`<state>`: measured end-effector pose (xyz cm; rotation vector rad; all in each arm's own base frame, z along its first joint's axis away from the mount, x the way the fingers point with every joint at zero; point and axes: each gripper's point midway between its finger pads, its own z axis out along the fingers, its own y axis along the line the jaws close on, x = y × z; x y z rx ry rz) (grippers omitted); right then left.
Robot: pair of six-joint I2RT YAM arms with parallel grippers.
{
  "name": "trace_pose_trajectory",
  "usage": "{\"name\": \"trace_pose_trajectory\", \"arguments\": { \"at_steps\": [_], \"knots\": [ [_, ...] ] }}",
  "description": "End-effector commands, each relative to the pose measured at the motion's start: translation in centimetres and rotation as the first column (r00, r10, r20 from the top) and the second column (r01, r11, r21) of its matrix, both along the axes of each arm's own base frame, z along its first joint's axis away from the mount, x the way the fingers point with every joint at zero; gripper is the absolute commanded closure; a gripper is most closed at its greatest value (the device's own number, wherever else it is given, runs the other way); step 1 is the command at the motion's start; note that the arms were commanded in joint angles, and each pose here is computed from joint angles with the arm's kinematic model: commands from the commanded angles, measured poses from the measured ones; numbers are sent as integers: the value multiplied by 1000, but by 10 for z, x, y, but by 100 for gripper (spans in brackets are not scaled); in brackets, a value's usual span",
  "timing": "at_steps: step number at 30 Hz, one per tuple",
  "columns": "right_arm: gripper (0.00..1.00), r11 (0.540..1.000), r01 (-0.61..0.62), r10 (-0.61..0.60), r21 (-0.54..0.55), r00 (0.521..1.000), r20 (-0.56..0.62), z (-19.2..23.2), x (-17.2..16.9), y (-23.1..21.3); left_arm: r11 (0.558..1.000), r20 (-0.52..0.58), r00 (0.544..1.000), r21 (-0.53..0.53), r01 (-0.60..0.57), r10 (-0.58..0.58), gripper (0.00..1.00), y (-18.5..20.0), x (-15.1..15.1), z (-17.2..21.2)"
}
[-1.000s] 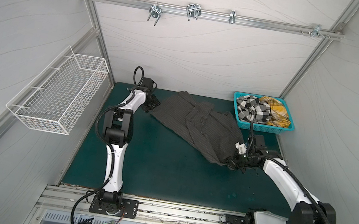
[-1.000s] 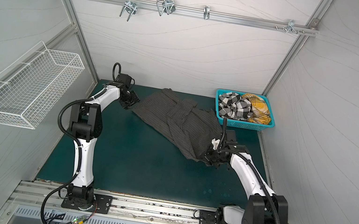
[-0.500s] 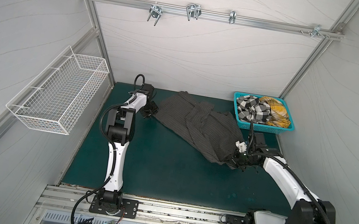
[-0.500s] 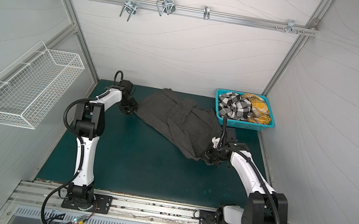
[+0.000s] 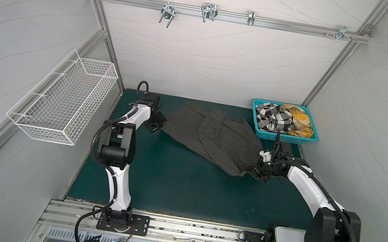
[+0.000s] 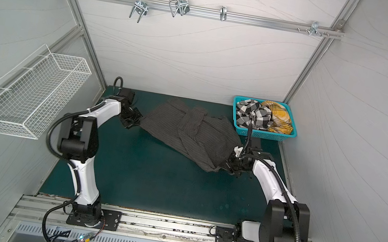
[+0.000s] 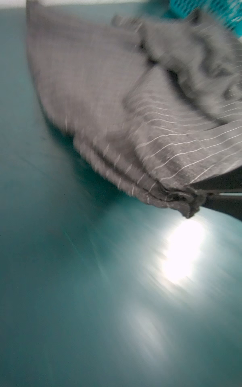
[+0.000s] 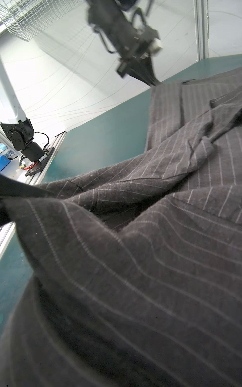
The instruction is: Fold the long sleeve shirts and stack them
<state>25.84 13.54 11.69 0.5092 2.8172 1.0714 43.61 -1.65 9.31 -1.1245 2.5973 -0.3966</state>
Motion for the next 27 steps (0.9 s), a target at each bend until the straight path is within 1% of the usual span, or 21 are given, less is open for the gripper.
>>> {"name": "trace_pose_trajectory", "arguments": {
  "at_steps": [1,4,5,6,8,9,11,13,14,15,16,17,18,19,21,22,24,26,27],
  "knots": [
    [100,1000,-16,17,6,999,-29,-6,-9,2,995,12,999,91,-44,43,100,25,-47,17],
    [100,1000,-17,17,2,999,-40,-10,-12,4,990,-11,995,101,-97,98,100,33,-97,9],
    [100,1000,-16,16,3,999,-35,-10,-10,5,988,-2,993,98,-116,117,100,34,-106,8],
    [100,1000,-11,11,1,1000,-22,-7,-3,5,987,28,991,92,-134,132,100,36,-107,10],
    [100,1000,10,-10,-6,1000,22,3,26,5,986,84,986,71,-150,144,100,38,-92,26],
    [100,1000,18,-17,-11,999,50,11,47,6,986,99,984,65,-152,146,100,40,-80,36],
    [100,999,26,-29,20,992,122,42,104,14,985,206,968,60,-161,146,100,45,-31,83],
    [100,997,12,-27,72,976,218,95,165,24,982,341,925,30,-189,168,100,50,21,148],
    [100,996,3,-30,87,952,305,141,197,25,981,410,895,5,-195,176,100,51,45,187],
    [100,995,7,-43,97,929,367,176,214,22,978,497,848,-10,-206,184,100,54,64,239],
    [100,993,16,-66,113,888,456,219,227,17,976,558,807,-22,-217,192,100,56,73,277],
    [100,990,25,-99,138,824,558,267,237,8,970,638,742,-38,-239,207,100,61,75,320],
    [100,984,30,-137,175,759,636,310,239,-2,959,687,684,-69,-277,246,100,69,68,349],
    [100,975,38,-181,218,704,687,344,237,-16,944,703,649,-102,-314,291,100,77,57,364],
    [100,954,37,-251,297,640,726,382,230,-38,929,711,622,-124,-349,328,100,86,38,371],
    [100,945,37,-274,325,633,724,389,226,-47,930,716,618,-124,-345,325,100,85,31,369],
    [100,942,27,-270,336,656,705,381,218,-54,933,714,624,-117,-340,317,100,81,12,357],
    [100,955,30,-232,296,698,678,355,211,-52,926,677,660,-87,-368,326,100,83,-11,327],
    [100,959,40,-219,280,728,649,336,206,-51,921,657,676,-73,-383,334,100,85,-25,311]
  ]
}}
